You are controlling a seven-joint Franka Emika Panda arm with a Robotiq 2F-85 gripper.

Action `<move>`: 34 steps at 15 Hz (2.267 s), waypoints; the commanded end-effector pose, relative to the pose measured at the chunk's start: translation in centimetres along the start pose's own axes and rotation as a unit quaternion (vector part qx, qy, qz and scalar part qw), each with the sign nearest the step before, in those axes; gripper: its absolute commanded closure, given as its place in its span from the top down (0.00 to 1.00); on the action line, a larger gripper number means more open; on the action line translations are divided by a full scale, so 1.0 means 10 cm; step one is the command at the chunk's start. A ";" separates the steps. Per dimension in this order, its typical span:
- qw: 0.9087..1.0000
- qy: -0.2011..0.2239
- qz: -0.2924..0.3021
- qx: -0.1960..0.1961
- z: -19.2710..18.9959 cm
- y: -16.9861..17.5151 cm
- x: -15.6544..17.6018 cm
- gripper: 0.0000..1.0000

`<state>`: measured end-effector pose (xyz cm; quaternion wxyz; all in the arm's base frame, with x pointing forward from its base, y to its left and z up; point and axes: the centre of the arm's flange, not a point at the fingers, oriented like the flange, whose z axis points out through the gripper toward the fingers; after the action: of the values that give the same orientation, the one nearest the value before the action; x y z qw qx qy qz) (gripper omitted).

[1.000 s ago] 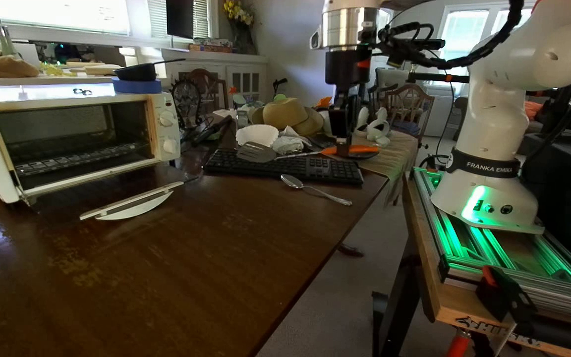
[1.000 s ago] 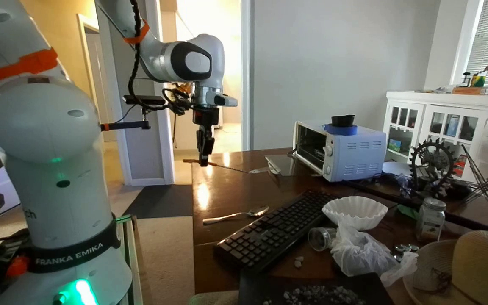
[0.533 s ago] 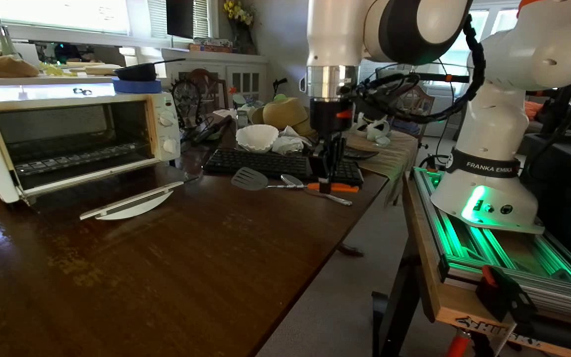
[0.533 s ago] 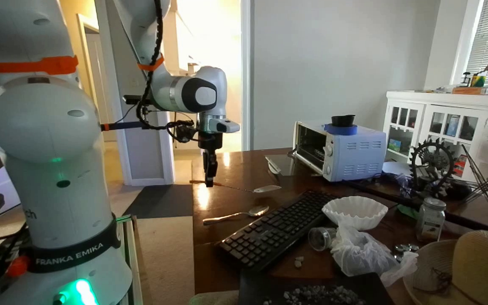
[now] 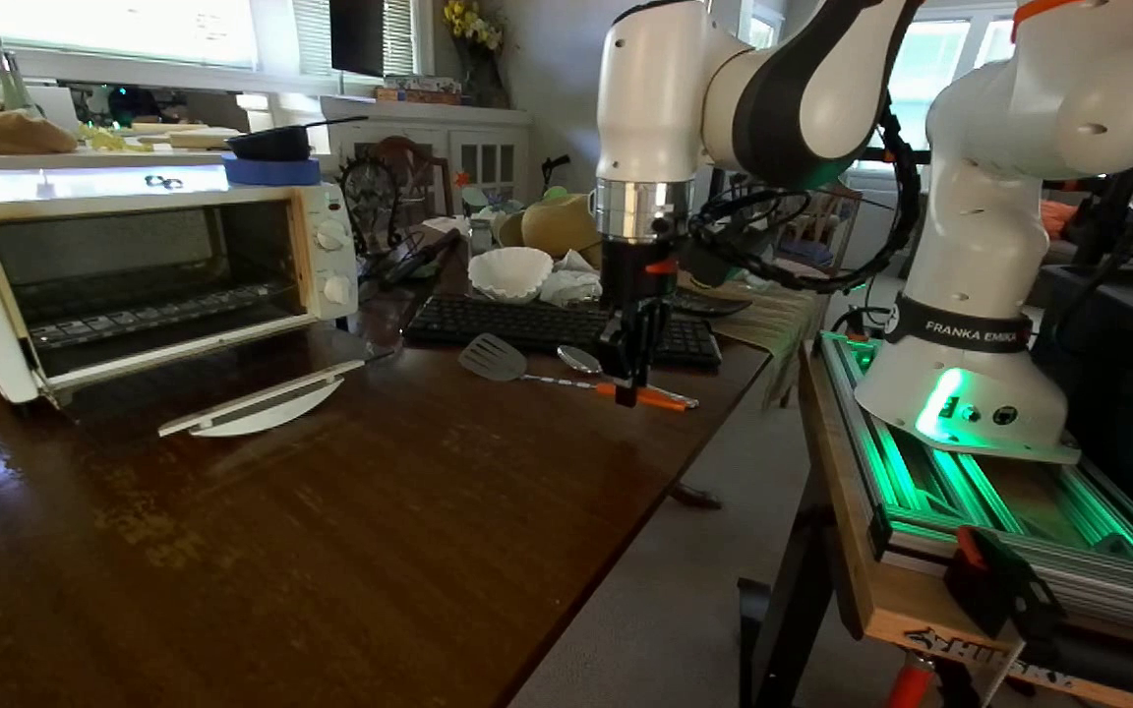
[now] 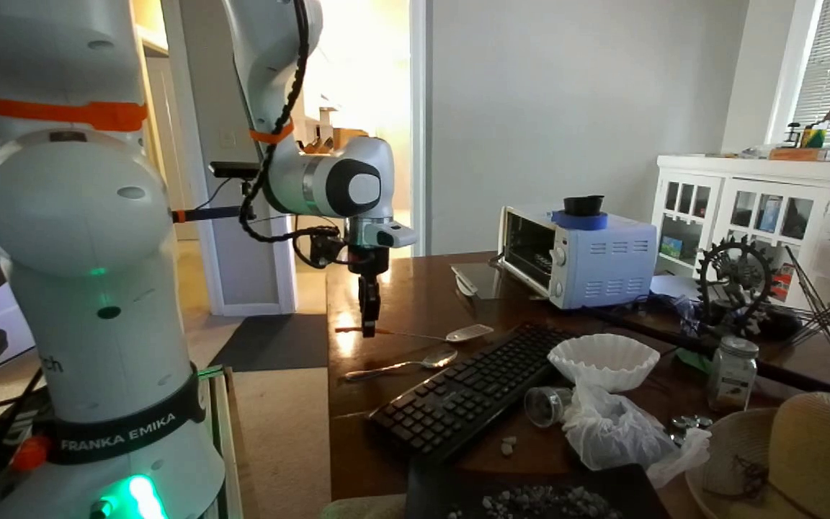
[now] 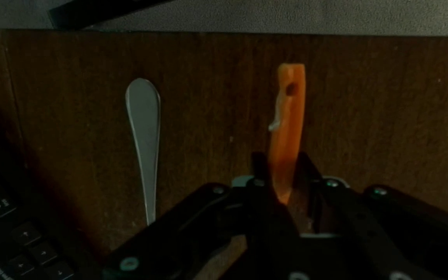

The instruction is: Use the orange spatula to stir the contents of the black plate

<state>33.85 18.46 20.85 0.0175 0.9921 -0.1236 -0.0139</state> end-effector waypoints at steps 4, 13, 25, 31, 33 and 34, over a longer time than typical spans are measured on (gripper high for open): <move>0.999 0.038 0.006 0.001 0.13 -0.07 0.02 0.05; 0.997 0.071 -0.007 -0.015 0.25 -0.18 -0.07 0.05; 0.999 -0.015 0.039 -0.006 -0.52 0.15 -0.25 1.00; 0.992 -0.081 0.090 -0.032 -1.00 0.71 -0.29 0.99; 0.990 -0.090 0.099 -0.032 -1.24 0.95 -0.30 1.00; 0.990 -0.092 0.104 -0.029 -1.36 1.08 -0.32 1.00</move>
<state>32.61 13.72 30.65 0.0444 0.9691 -0.2176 -0.1069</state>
